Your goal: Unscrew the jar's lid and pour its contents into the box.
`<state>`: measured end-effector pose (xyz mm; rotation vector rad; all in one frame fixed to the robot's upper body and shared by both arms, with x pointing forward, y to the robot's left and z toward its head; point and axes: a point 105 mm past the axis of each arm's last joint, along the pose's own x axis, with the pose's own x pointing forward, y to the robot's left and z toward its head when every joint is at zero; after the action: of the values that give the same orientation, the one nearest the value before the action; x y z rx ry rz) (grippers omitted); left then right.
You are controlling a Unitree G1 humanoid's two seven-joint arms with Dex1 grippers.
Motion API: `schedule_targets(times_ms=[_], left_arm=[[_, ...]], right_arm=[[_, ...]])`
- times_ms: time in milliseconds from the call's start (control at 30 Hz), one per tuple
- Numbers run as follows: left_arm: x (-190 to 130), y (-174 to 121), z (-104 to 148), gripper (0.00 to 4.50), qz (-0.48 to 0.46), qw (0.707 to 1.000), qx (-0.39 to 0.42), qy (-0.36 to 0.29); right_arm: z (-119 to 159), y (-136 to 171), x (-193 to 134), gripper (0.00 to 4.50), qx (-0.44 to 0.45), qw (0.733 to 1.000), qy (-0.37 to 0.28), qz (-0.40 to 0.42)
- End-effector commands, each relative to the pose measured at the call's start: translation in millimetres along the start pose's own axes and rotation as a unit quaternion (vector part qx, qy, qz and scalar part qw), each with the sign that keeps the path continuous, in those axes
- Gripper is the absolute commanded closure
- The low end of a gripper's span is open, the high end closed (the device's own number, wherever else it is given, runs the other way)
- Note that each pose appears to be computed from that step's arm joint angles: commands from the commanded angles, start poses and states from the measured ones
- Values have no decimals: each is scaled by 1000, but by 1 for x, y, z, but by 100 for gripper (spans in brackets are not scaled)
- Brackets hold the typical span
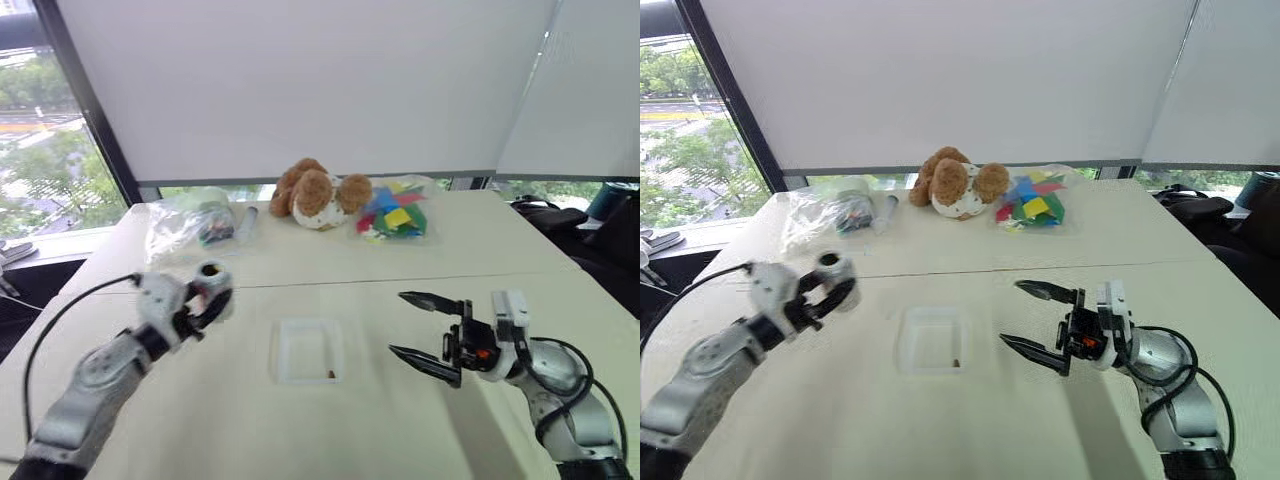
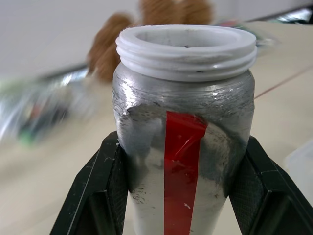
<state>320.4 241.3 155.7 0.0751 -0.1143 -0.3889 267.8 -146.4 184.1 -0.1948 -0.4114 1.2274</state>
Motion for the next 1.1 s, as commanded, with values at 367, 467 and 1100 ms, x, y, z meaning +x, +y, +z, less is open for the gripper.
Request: schedule_targets(times_ms=[367,467,1100], left_arm=[[-86,99,-23,242,284,958,-3,-32],[-89,100,-32,242,293,956,-5,-23],[-98,100,-44,3,301,953,-17,-12]], right_arm=[[-6,0,11,7,-23,999,-12,35],[-9,-1,12,7,-22,999,-11,35],[-9,-7,11,0,-25,999,-2,26]])
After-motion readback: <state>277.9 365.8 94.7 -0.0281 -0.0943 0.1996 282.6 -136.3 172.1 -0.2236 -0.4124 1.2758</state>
